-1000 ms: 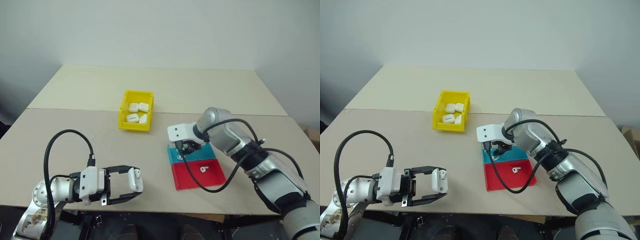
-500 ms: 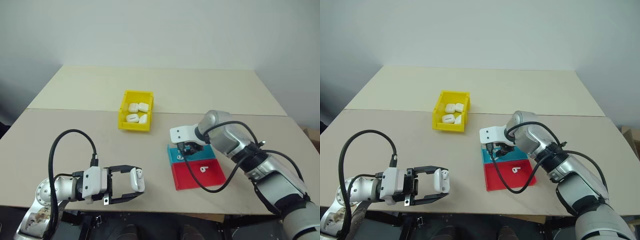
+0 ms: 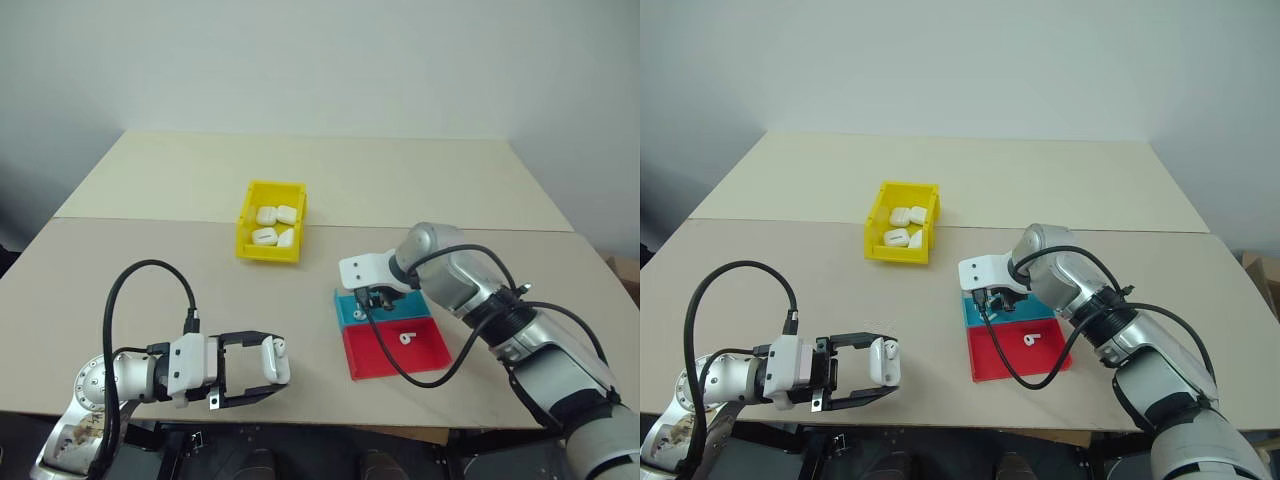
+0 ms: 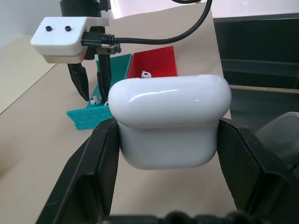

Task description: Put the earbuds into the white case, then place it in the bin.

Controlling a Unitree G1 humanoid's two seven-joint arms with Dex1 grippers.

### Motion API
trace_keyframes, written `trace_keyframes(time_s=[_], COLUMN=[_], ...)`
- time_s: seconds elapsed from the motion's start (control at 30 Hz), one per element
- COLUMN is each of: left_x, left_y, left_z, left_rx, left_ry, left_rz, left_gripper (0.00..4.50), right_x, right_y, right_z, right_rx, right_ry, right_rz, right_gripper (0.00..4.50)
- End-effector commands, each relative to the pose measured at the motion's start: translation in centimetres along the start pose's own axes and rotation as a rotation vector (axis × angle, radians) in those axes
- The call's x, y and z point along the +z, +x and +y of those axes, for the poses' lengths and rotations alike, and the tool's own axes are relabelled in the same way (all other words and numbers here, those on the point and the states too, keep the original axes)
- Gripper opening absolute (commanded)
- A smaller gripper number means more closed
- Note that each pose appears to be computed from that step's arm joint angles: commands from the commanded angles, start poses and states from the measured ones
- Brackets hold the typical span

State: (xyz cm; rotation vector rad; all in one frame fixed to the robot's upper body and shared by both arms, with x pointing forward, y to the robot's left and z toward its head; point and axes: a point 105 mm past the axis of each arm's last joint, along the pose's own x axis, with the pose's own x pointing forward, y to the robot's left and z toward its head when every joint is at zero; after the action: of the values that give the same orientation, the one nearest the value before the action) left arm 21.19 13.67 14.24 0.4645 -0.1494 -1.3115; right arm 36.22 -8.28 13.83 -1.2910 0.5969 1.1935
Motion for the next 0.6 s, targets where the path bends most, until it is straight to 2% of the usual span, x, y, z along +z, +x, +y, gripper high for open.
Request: trace_keyframes(time_s=[0.03, 0.6], left_x=[0.84, 0.82], left_y=[0.01, 0.05], left_z=[0.07, 0.09], left_rx=[-0.001, 0.005], left_ry=[0.04, 0.039], left_rz=[-0.022, -0.018], left_gripper=[2.82, 2.82], right_x=[0.18, -0.03], right_y=[-0.32, -0.14], right_z=[-0.06, 0.74], right_rx=[-0.016, 0.008], right_ry=[-0.02, -0.073], right_rz=[-0.001, -0.001], right_gripper=[1.79, 1.79])
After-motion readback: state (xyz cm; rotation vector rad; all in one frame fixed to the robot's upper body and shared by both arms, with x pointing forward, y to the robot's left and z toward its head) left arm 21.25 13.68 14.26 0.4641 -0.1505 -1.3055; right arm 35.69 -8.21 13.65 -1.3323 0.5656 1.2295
